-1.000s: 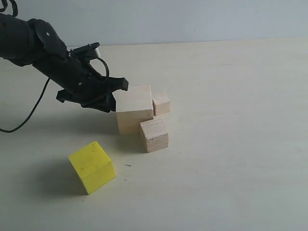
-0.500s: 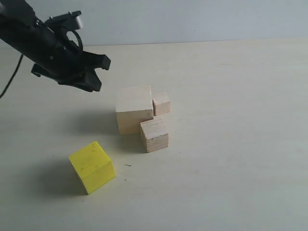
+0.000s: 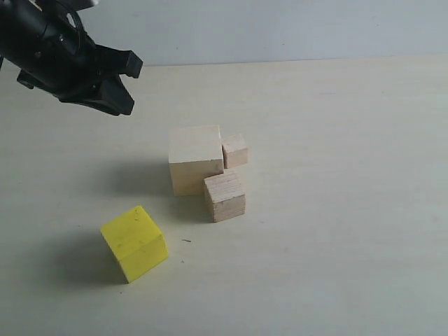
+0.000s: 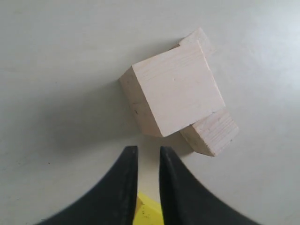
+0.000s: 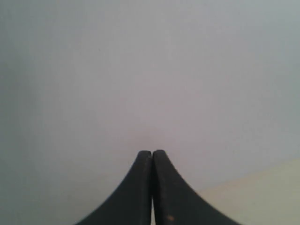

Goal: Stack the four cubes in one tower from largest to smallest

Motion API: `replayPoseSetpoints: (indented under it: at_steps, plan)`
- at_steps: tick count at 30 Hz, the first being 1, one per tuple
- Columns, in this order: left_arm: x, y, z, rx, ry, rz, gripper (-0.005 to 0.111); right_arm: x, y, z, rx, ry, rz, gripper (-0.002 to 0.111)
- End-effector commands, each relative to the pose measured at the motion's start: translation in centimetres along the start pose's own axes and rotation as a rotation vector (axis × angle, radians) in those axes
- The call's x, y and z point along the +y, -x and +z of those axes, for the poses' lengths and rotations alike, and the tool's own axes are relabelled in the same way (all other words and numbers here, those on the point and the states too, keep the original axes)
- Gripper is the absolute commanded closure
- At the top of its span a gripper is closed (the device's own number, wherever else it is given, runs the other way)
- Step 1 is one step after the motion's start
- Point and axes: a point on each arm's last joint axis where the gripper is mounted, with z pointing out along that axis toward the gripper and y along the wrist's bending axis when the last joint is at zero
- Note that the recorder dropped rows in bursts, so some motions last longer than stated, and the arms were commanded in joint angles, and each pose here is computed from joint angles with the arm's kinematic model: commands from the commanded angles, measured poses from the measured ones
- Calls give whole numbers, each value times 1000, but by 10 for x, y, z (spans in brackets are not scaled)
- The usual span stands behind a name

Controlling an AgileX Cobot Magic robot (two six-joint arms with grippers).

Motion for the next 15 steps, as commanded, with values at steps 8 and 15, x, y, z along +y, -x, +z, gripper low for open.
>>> replayPoseSetpoints:
  at_steps: [8, 15]
  plan:
    - [-3, 5, -18, -80, 17, 26, 88, 38, 75, 47, 339, -58, -226, 108]
    - [-3, 6, -19, -93, 19, 29, 88, 73, 43, 107, 802, 445, -333, 108]
